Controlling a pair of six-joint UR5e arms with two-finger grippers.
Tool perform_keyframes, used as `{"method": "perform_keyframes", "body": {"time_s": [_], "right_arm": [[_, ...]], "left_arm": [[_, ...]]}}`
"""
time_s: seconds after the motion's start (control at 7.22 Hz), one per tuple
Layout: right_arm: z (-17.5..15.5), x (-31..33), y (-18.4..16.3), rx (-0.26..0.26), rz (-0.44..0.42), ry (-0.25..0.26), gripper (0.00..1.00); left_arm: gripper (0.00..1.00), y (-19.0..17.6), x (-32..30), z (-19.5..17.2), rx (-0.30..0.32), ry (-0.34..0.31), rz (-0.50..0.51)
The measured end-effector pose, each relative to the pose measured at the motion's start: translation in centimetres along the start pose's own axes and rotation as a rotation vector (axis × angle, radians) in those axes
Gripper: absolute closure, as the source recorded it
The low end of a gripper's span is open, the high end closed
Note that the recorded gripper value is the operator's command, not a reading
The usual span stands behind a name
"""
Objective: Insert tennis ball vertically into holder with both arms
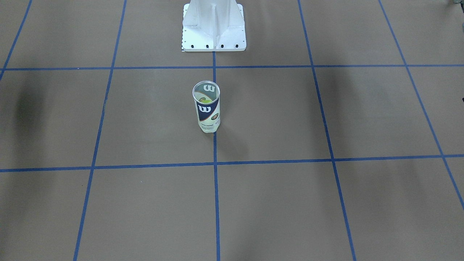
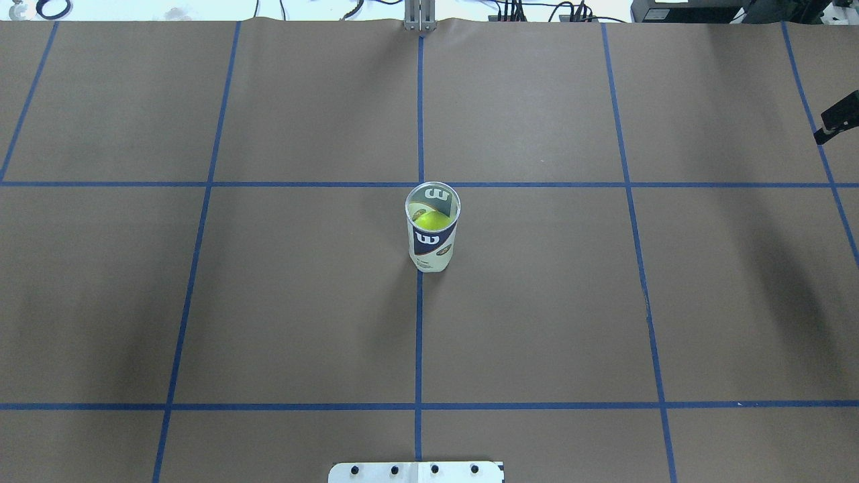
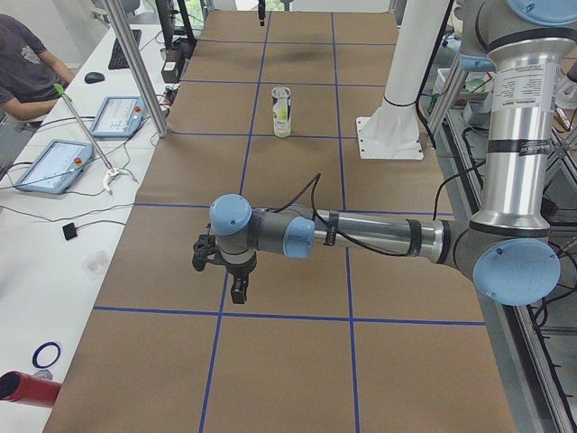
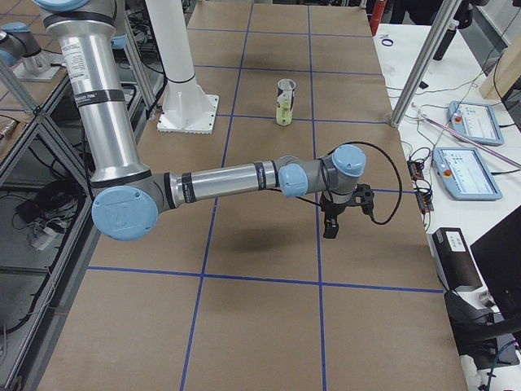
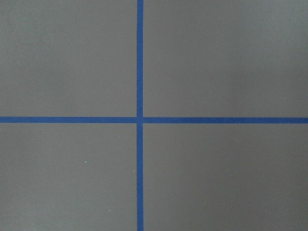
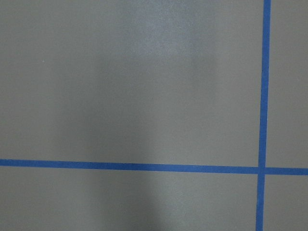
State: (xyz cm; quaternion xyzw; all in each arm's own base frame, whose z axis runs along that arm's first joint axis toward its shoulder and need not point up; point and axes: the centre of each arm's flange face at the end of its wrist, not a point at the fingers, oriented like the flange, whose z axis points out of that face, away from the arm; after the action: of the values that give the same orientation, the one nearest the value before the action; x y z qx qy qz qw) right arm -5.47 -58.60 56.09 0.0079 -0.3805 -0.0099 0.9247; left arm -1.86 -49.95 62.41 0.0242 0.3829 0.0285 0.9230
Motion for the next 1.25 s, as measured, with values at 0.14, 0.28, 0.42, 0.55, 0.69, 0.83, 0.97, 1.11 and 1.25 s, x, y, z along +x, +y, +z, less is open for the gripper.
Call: {"method": "perform_keyframes", "body": {"time_s": [0.14,0.28,0.42,0.55,0.69,0.83,0.97,1.11,1.25], "right_arm": [[0.0,0.1,0.1,-0.001,-0.001,-0.001,0.01],[0.0,0.2,0.1,-0.001,-0.001,-0.001,0.01],[0.0,0.3,0.2,-0.002,0.0,-0.001,0.01],[0.0,0.4,0.3,-0.003,0.001,-0.001,0.01],[0.0,0.4,0.3,-0.003,0.002,-0.001,0.01],[0.1,0.5,0.3,-0.004,0.003,0.002,0.01],[0.1,0.6,0.4,-0.004,0.004,0.004,0.01],[0.2,0.7,0.4,-0.004,0.004,0.006,0.01],[0.2,1.1,0.4,-0.005,0.004,0.008,0.01]], "left_arm": [[0.01,0.5,-0.9,0.2,-0.007,0.002,0.019],[0.01,0.5,-1.6,-0.2,-0.011,0.002,-0.003],[0.01,0.3,-1.9,-0.7,-0.019,0.002,-0.042],[0.01,0.1,-2.1,-0.9,-0.025,0.001,-0.067],[0.01,0.1,-2.3,-1.0,-0.028,0.0,-0.08],[0.01,0.1,-2.4,-0.9,-0.029,-0.001,-0.085],[0.01,0.0,-2.5,-0.9,-0.03,-0.001,-0.085],[0.01,-0.1,-2.5,-0.9,-0.029,0.0,-0.083],[0.01,-0.2,-2.5,-0.8,-0.029,0.001,-0.084]]}}
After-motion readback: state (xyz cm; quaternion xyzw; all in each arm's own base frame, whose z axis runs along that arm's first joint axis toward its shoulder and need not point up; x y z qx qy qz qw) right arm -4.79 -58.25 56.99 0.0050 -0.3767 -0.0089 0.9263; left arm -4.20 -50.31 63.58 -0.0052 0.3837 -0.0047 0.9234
